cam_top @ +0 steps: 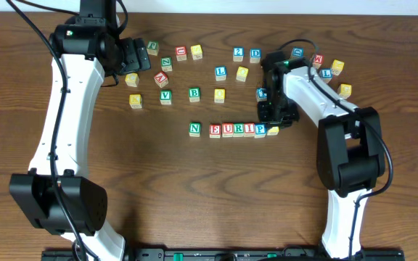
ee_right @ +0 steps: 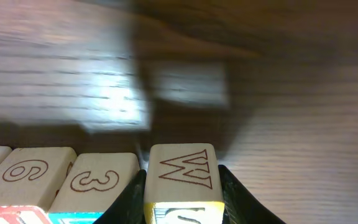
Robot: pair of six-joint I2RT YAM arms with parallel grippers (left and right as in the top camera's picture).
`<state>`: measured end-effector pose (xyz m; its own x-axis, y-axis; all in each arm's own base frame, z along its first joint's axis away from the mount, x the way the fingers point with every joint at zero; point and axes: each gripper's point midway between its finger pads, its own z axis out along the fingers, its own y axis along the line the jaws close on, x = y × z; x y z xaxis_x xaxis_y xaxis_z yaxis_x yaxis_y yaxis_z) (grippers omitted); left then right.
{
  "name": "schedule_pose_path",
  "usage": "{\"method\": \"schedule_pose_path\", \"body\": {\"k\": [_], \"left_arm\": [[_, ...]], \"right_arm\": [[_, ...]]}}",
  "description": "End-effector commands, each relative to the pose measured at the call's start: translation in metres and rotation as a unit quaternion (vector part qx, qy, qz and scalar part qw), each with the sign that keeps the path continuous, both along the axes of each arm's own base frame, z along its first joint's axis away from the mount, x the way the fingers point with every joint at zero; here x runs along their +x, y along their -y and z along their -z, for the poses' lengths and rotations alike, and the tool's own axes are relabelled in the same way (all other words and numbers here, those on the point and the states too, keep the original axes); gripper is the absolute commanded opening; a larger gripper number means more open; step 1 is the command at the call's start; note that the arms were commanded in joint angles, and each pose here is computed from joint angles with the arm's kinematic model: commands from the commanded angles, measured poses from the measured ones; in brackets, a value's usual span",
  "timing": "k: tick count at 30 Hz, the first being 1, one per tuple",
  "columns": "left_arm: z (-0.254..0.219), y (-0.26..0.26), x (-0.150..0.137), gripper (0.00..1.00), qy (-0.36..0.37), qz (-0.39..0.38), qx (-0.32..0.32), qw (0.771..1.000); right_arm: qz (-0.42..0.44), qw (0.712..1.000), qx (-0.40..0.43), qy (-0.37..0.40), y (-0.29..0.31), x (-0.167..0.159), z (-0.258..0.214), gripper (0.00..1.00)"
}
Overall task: Spell out NEURIPS
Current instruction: 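Lift the yellow S block and carry it toward the row's right end, then lower the S block right of the blue P and open the gripper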
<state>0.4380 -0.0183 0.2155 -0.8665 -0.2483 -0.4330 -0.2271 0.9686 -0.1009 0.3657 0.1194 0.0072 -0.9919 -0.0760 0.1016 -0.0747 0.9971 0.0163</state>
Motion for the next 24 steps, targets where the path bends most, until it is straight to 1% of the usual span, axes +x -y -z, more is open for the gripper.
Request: {"method": "schedule_pose_path", "body": {"k": [1, 10, 14, 18, 23, 24], "left_arm": [[-0.001, -0.004, 0.002, 0.98, 0.002, 0.003, 0.009, 1.000], [-0.001, -0.004, 0.002, 0.98, 0.002, 0.003, 0.009, 1.000], [-0.001, -0.004, 0.002, 0.98, 0.002, 0.003, 0.009, 1.000], [-0.001, -0.004, 0.002, 0.98, 0.002, 0.002, 0.009, 1.000], [-0.001, -0.004, 0.002, 0.98, 0.002, 0.002, 0.009, 1.000], [-0.001, -0.004, 0.002, 0.98, 0.002, 0.002, 0.009, 1.000]], "right_arm": [[-0.001, 1.000, 0.015, 0.005, -0.018, -0.005, -0.004, 0.27], [-0.015, 1.000, 0.022, 0.013, -0.033, -0.005, -0.003, 0.28], [-0.007, 1.000, 0.026, 0.013, -0.037, -0.006, -0.003, 0.28], [-0.004, 1.000, 0.027, 0.013, -0.037, -0.006, -0.003, 0.31], [-0.001, 1.000, 0.026, 0.013, -0.037, -0.006, -0.003, 0.32], [-0.001, 1.000, 0.026, 0.013, -0.037, -0.006, -0.003, 0.34]]}}
